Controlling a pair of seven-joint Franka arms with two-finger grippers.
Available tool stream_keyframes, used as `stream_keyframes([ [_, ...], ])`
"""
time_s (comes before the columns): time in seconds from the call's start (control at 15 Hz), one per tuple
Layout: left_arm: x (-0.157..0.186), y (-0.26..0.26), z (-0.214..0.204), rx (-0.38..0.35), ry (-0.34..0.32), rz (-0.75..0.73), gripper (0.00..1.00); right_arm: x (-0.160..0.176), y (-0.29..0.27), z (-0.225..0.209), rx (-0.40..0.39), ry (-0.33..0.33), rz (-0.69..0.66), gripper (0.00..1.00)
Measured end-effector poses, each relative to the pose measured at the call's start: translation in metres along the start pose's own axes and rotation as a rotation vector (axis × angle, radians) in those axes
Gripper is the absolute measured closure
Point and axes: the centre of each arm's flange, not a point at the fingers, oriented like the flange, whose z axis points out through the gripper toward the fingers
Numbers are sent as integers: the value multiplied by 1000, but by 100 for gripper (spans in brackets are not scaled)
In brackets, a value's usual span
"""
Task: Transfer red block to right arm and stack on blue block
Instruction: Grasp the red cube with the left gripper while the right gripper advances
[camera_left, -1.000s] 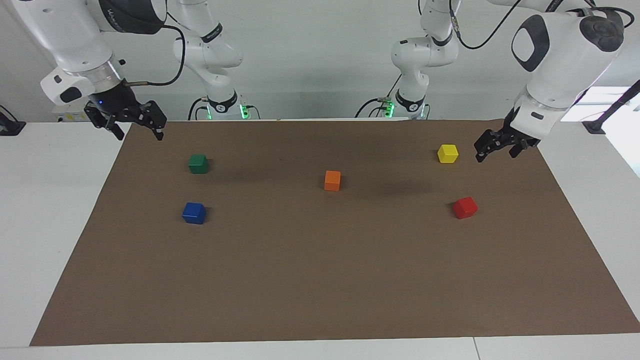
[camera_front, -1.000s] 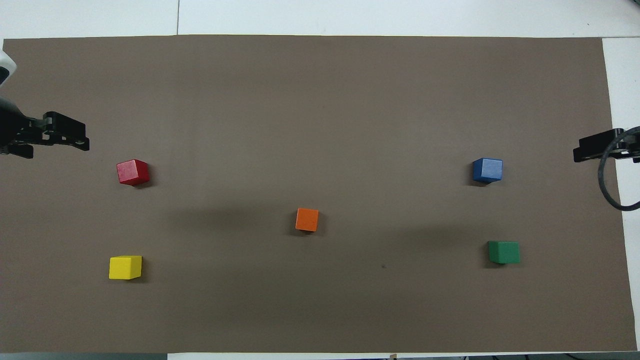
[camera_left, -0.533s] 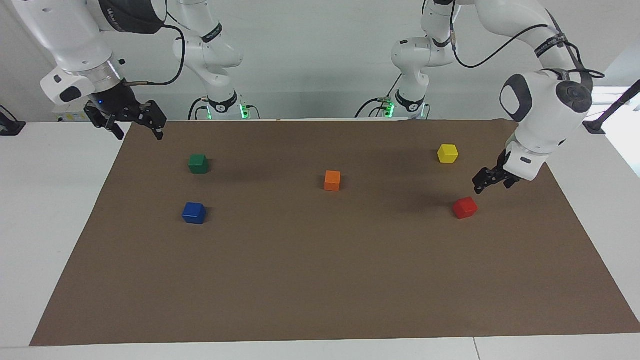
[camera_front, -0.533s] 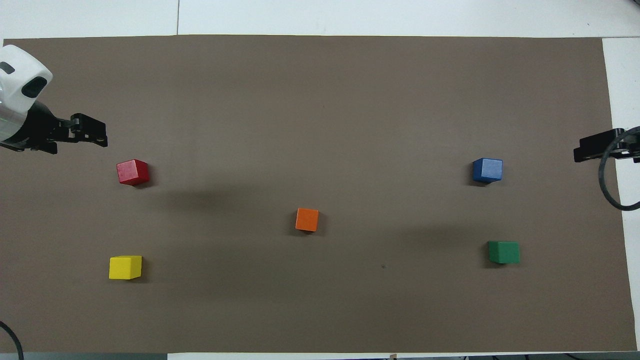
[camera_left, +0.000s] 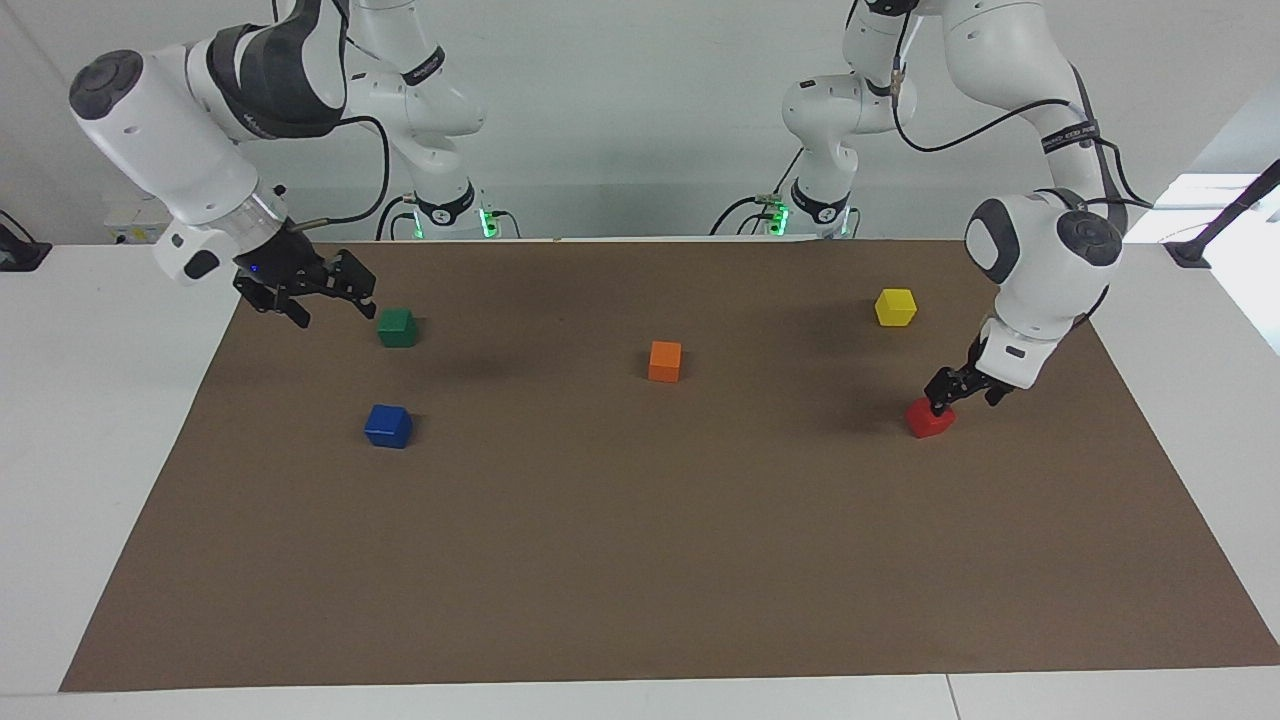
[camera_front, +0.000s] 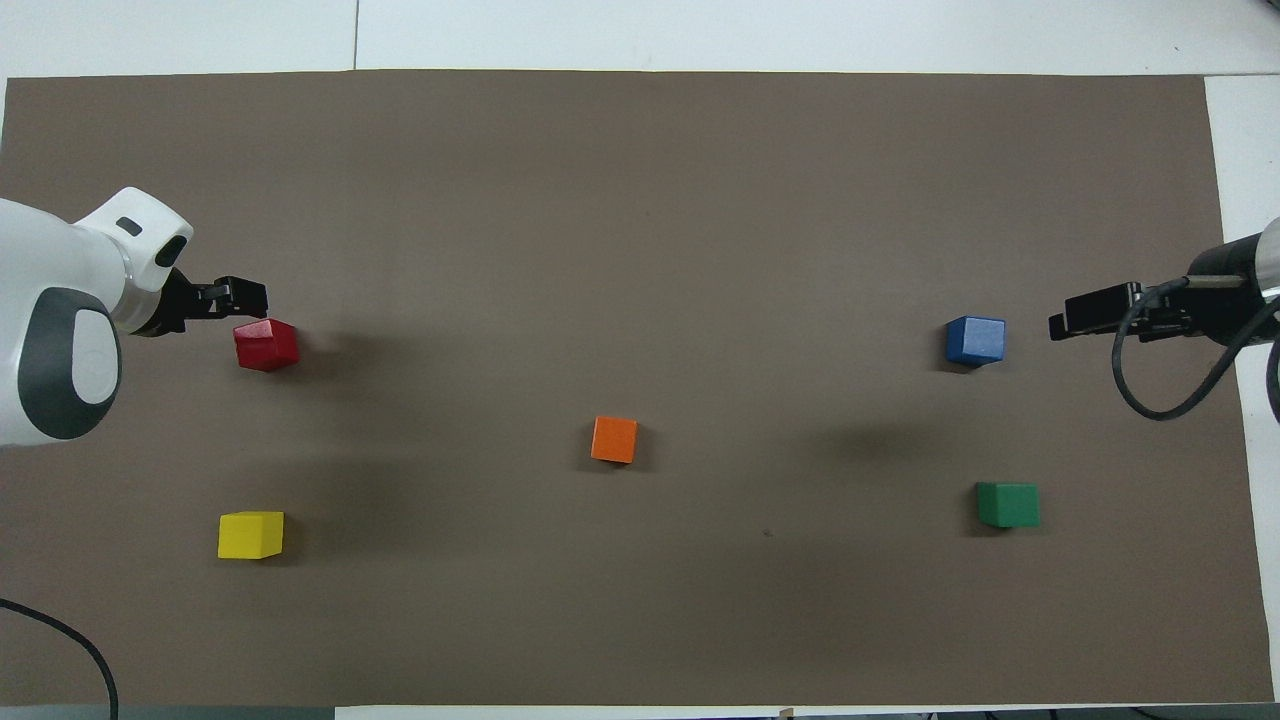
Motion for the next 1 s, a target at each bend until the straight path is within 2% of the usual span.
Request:
stream_keyframes([
  [0.27, -3, 1, 35, 0, -7, 3, 0, 1, 8, 45, 258, -34, -13, 0],
  [0.6, -3, 5, 55, 0, -26, 8, 0, 2, 14, 94, 527, 24, -4, 0],
  [0.67, -4, 6, 57, 0, -28, 10, 8, 3, 13, 104, 581, 36, -12, 0],
  [0.8, -7, 6, 60, 0, -37, 10, 30, 4, 9, 121, 673, 55, -17, 0],
  [0.87, -9, 6, 62, 0, -42, 4, 30, 5, 1, 129, 714, 60, -21, 0],
  [0.93, -10, 7, 64, 1, -48, -5, 34, 6, -10, 134, 756, 62, -18, 0],
  [1.0, -11, 8, 64, 1, -54, -10, 45, 8, -22, 140, 800, 67, -17, 0],
])
